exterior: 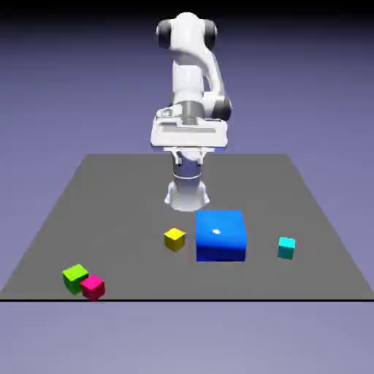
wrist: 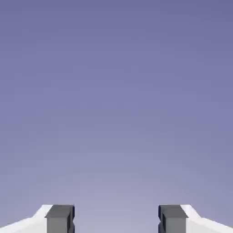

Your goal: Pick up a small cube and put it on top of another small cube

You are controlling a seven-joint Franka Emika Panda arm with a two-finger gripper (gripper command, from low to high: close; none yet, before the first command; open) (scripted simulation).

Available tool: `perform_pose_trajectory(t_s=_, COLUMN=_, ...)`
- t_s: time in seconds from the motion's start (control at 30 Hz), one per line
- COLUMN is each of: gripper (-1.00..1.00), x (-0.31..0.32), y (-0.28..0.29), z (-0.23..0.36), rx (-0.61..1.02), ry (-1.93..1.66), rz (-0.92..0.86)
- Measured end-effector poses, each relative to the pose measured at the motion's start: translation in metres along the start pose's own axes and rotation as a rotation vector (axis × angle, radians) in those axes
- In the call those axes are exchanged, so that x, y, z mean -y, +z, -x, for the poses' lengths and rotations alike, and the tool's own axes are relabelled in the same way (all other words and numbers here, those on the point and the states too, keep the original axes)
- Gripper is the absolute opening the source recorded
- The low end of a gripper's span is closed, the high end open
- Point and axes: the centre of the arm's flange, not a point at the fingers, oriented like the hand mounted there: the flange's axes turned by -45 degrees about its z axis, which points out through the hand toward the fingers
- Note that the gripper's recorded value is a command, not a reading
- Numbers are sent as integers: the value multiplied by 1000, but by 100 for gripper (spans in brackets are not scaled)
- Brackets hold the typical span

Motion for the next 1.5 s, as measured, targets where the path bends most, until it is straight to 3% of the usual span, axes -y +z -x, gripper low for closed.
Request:
perform_pose_trajectory(t_s=0.37, gripper=0, x=159, y=107, z=32, rx=419, ry=-510, rz=-145)
perform_pose_trajectory(t_s=0.83, gripper=0, x=361, y=165, z=170, rx=826, ry=-1150, rz=-352)
perform_pose_trajectory(t_s=1.03, gripper=0, x=357, y=211, z=221, rx=831, ry=-1160, rz=-355)
perform_pose_trajectory(t_s=1.07, gripper=-100, x=357, y=213, z=223, rx=831, ry=-1160, rz=-355)
perform_pose_trajectory(t_s=1.33, gripper=-100, x=369, y=170, z=158, rx=798, ry=-1060, rz=-379)
perform_pose_trajectory(t_s=1.5, gripper=-100, x=251, y=188, z=119, rx=841, ry=-662, rz=-241)
